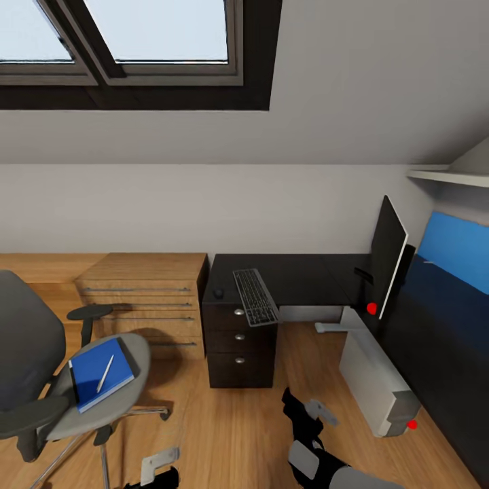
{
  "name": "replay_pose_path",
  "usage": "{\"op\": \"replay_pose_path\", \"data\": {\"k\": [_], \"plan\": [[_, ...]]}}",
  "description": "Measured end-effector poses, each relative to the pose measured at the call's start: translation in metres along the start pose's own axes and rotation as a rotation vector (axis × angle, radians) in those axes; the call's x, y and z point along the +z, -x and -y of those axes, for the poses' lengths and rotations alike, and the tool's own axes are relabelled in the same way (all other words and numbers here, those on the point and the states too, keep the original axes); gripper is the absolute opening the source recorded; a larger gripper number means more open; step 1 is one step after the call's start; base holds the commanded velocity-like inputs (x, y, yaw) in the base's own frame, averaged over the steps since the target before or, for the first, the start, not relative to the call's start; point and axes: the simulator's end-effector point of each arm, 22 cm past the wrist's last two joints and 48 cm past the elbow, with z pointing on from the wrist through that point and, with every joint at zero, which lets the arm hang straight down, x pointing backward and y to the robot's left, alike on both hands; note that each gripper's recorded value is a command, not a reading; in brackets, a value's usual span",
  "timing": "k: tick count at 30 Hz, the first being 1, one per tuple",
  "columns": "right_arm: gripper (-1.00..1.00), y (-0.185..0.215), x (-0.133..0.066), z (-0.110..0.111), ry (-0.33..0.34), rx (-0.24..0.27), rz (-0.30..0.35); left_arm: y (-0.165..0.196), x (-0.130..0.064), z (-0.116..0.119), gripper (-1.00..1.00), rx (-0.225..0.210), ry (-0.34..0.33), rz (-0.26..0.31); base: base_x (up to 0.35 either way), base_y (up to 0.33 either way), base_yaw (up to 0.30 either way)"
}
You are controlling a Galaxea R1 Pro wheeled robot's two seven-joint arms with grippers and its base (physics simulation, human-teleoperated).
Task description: In the bedroom, organize the workspace by keeping the computer under the desk, ensuring the monitor is on the desk, placing the keyboard on the desk next to the monitor, placing the mouse on the desk next to the keyboard, moving the folder from the swivel chair onto the desk next to the mouse, stacking the notebook on top of the folder with the pen on top of the notebook, and positioning the swivel chair next to the desk.
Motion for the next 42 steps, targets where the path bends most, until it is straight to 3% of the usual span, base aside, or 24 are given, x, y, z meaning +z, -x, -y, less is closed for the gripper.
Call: {"op": "replay_pose_path", "data": {"k": [4, 6, 12, 20, 25, 27, 32, 42], "plan": [[1.0, 0.001, -0.007, 0.017, -0.013, -0.097, 0.012, -0.01, 0.0, -0.007, 1.0, -0.005, 0.017, 0.001, 0.0, 0.0, 0.0], [1.0, -0.002, -0.012, 0.026, -0.018, -0.137, 0.015, -0.028, 0.001, -0.014, 1.0, 0.01, 0.035, -0.026, 0.0, 0.0, 0.0], [1.0, -0.015, -0.03, 0.068, -0.061, -0.193, -0.009, -0.07, -0.002, -0.026, 1.0, 0.058, 0.064, -0.107, 0.0, 0.0, 0.0], [1.0, -0.028, -0.053, 0.09, -0.055, -0.27, -0.033, -0.084, -0.011, -0.024, 1.0, 0.073, 0.038, -0.142, 0.0, 0.0, 0.0], [1.0, -0.036, -0.066, 0.089, -0.011, -0.347, -0.046, -0.088, -0.017, -0.012, 1.0, 0.076, -0.028, -0.156, 0.0, 0.0, 0.0], [1.0, -0.031, -0.066, 0.095, -0.027, -0.349, -0.039, -0.09, -0.017, -0.02, 1.0, 0.078, -0.025, -0.151, 0.0, 0.0, 0.0], [1.0, -0.017, -0.062, 0.069, 0.023, -0.363, -0.021, -0.086, -0.023, -0.021, 1.0, 0.044, -0.041, -0.151, 0.0, 0.0, 0.0], [1.0, 0.017, -0.057, 0.064, 0.039, -0.388, 0.023, -0.046, -0.025, -0.032, 1.0, 0.001, -0.075, -0.062, 0.0, 0.0, 0.0]]}}
